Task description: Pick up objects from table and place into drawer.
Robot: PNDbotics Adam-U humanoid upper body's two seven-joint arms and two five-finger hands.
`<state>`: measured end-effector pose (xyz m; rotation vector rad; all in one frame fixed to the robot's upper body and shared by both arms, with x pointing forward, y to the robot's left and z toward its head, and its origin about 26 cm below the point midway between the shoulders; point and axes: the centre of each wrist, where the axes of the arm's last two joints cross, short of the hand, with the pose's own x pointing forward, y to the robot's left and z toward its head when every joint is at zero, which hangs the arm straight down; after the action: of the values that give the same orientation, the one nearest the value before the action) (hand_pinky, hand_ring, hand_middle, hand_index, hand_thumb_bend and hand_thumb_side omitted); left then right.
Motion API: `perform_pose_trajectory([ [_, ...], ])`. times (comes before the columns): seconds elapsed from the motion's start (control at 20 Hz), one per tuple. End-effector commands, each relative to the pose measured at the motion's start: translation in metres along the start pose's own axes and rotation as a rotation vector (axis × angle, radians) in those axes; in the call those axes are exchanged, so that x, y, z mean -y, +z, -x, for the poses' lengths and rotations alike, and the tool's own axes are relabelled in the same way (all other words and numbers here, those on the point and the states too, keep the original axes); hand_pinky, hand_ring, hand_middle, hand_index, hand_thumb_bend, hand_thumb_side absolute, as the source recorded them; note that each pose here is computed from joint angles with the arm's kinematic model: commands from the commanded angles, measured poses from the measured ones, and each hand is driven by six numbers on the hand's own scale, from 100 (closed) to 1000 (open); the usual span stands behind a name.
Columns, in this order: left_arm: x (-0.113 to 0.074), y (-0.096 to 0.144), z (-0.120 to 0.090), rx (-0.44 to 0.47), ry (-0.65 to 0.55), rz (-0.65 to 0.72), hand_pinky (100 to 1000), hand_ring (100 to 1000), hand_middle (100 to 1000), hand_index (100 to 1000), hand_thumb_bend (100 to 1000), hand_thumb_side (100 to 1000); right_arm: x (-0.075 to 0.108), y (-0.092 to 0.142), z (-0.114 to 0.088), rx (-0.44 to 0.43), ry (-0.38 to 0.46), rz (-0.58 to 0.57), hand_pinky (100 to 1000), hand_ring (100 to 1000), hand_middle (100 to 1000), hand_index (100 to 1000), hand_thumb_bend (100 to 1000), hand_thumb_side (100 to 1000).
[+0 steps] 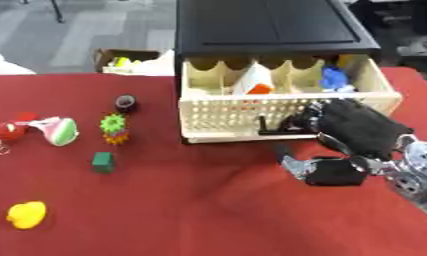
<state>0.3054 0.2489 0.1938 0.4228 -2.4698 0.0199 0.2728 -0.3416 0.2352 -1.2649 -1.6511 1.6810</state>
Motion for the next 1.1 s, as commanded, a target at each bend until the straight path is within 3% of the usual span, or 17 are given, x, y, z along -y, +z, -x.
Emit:
perform_pose_trajectory([
  [0.05, -0.002, -0.005, -0.006, 0.029, 0.003, -0.003, 656, 542, 674, 743, 100, 807, -0.017, 0.006, -0.007, 0.023, -0.01, -0.072, 100, 100, 100, 711, 100, 1000],
  [0.85, -0.001, -0.005, -0.006, 0.029, 0.003, 0.001, 657, 543, 676, 743, 100, 807, -0.027, 0.009, -0.013, 0.043, -0.019, -0.067, 100, 100, 100, 727, 100, 1000],
  [1.1, -0.001, -0.004, -0.006, 0.029, 0.004, 0.006, 657, 543, 677, 743, 100, 807, -0.019, 0.006, -0.008, 0.023, -0.032, 0.0, 100, 100, 100, 720, 100, 1000],
])
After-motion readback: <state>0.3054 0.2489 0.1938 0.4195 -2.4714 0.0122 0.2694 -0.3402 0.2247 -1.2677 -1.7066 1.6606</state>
